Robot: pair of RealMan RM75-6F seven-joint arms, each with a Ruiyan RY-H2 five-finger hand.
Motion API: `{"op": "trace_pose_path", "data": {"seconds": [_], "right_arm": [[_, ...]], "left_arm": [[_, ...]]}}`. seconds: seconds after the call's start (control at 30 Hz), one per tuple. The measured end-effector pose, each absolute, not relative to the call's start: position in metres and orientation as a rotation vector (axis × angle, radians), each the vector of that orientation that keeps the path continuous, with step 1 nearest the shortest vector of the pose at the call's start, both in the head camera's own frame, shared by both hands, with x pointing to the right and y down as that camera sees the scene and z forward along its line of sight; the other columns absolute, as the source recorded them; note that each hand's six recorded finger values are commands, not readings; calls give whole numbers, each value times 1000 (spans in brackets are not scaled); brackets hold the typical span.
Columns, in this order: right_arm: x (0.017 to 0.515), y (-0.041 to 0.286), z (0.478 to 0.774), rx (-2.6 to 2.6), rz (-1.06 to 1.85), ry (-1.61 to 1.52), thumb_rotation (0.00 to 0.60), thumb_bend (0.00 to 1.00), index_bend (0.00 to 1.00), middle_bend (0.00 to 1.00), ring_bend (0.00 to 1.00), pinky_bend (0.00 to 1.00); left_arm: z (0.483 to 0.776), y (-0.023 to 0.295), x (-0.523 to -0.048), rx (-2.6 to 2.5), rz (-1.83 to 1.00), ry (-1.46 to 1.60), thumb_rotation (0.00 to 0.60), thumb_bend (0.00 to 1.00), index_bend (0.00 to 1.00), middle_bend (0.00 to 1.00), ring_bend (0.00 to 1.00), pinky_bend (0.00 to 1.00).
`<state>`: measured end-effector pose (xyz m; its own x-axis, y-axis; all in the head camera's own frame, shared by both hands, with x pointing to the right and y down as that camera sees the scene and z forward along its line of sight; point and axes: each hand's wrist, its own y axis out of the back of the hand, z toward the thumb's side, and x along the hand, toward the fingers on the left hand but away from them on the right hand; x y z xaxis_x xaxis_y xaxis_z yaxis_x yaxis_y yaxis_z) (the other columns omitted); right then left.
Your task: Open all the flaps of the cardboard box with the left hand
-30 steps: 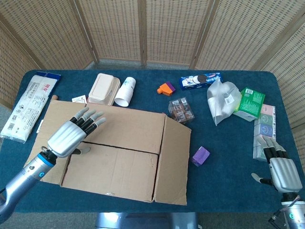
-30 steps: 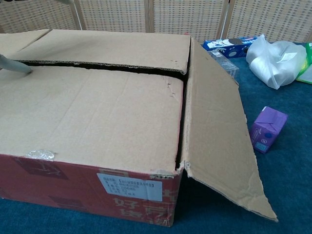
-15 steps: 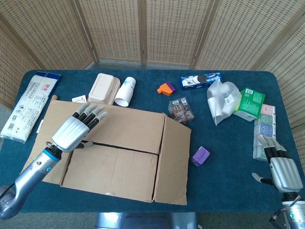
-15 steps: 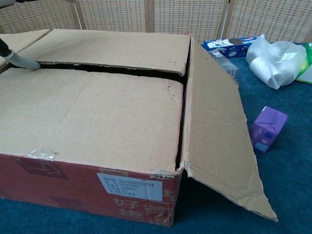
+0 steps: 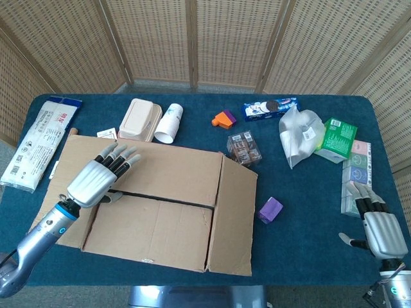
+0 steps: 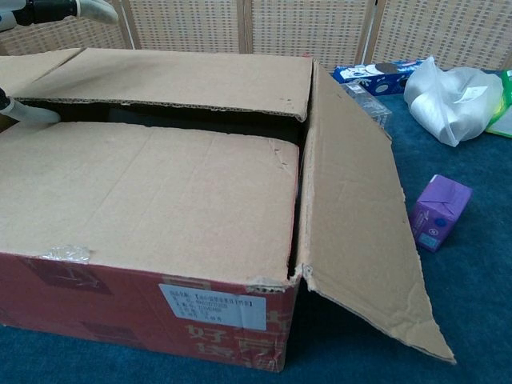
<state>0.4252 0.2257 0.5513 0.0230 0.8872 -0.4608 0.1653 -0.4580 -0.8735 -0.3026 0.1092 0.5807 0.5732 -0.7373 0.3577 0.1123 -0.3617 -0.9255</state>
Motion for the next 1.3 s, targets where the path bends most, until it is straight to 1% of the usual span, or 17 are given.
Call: {"op": "trace_pose_path", "data": {"seconds": [0.43, 0.63, 0.93, 1.03, 1.3], "right_arm": [[426, 226, 551, -1682, 1485, -1086, 600, 0, 0, 0, 0, 151], [426, 225, 550, -1688, 1478, -1090, 600, 0, 0, 0, 0, 150], [425, 226, 549, -1688, 1475, -1090, 600, 0, 0, 0, 0, 150], [425, 226, 550, -1692, 1477, -1086, 600, 0, 0, 0, 0, 151], [426, 226, 555, -1696, 1496, -1076, 600, 0, 0, 0, 0, 151]], "left_arm": [[590, 102, -291, -1675, -970, 530, 600, 164, 2, 0, 0, 89], [575, 95, -291, -1624, -935, 566, 600, 165, 9, 0, 0, 91], [552, 74, -285, -1579, -892, 636, 600, 165, 10, 0, 0, 93], [542, 63, -279, -1552, -868, 657, 600, 165, 12, 0, 0, 93], [520, 17, -254, -1473, -845, 698, 600, 165, 14, 0, 0, 92]]}}
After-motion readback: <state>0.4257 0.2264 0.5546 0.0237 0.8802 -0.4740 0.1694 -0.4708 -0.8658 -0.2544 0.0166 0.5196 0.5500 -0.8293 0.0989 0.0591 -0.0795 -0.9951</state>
